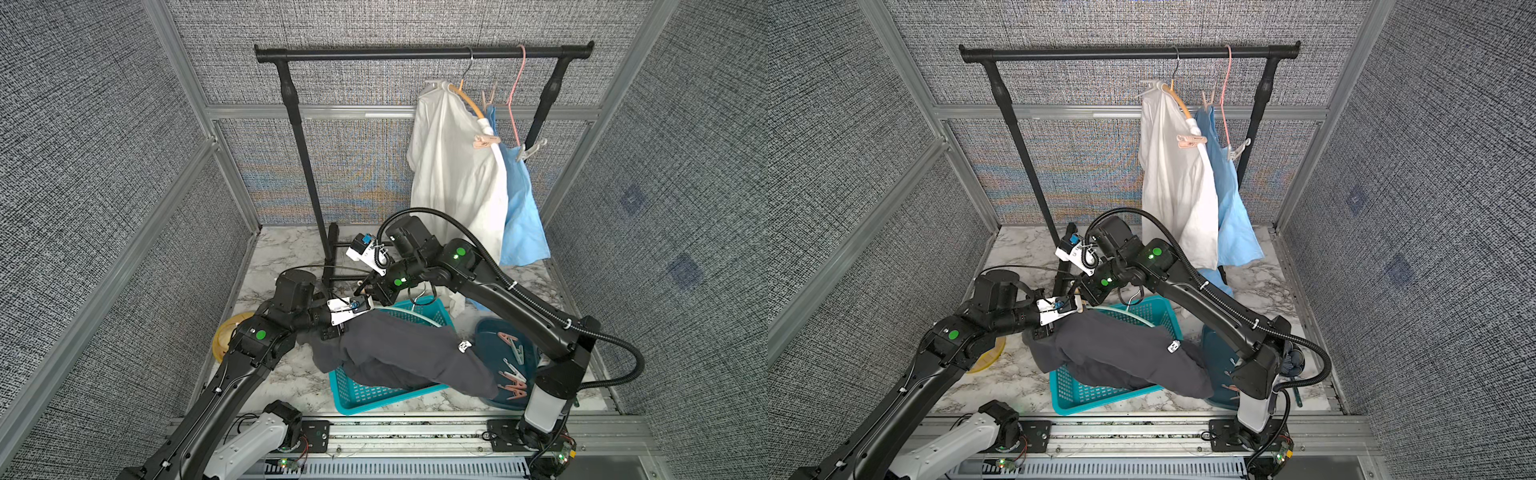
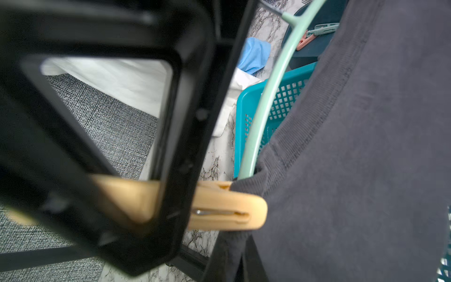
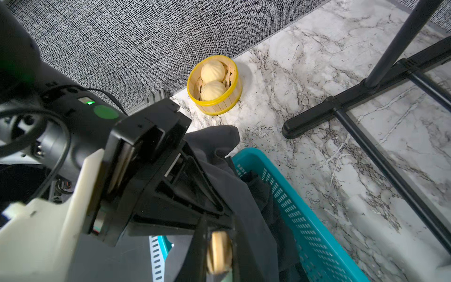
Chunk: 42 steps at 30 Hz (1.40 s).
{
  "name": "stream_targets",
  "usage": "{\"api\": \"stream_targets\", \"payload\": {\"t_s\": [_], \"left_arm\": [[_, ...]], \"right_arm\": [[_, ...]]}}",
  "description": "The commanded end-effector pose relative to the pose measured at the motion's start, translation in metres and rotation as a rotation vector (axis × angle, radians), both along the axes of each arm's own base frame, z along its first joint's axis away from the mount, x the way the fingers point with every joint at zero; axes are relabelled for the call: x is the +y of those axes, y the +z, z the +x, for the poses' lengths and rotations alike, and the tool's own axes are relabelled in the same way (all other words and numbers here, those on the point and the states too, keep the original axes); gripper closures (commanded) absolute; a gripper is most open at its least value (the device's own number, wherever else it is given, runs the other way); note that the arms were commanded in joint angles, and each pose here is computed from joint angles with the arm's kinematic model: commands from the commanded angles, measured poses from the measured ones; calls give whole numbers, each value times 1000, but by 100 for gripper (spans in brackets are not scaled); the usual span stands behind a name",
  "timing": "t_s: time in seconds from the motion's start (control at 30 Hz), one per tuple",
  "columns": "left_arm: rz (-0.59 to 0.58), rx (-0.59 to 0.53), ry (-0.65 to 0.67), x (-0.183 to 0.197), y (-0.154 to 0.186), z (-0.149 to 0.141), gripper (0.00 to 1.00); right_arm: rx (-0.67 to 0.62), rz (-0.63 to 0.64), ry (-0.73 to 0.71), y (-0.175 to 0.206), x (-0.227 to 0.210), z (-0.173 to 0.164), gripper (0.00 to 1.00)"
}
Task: Use clothespins to secure the t-shirt on both sides of the hanger
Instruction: Clamp the T-shirt on the hanger.
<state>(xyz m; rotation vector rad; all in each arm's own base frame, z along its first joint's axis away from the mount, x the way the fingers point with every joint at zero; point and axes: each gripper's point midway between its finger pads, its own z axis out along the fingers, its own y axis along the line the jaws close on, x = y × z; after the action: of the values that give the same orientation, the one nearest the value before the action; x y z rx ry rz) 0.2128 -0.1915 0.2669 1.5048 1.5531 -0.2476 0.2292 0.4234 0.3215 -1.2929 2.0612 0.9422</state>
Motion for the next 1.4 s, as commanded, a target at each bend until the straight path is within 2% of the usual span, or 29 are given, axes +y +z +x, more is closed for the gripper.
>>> {"api": "stream_targets", "payload": {"t_s": [0.0,0.1,0.33,0.77,0.9,1.03,1.17,1.37], "left_arm": [[-129,-117,30,-9,38,15,100],[-157,-134,60,-6,42,17,100],[-153,-136,99,-2,39,22,100],[-182,-105,168,0,45,32,100],[-171,-81,191,1,42,36,100],[-165,-84,195,1,38,39,100],[-180,-151,198,4,44,38,100],[-153,-162,196,7,41,36,100]], "right_arm": [[-26,-84,30,-17,-8,-7,100],[-55,-97,38,-19,-14,-9,100],[-48,30,127,-10,-7,-33,100],[-33,-8,212,-42,-1,-61,100],[1,58,234,-36,-4,-74,100],[-7,112,213,-33,-3,-71,100],[40,46,133,-38,-5,-53,100],[-36,-5,100,-39,-11,-36,100]]}}
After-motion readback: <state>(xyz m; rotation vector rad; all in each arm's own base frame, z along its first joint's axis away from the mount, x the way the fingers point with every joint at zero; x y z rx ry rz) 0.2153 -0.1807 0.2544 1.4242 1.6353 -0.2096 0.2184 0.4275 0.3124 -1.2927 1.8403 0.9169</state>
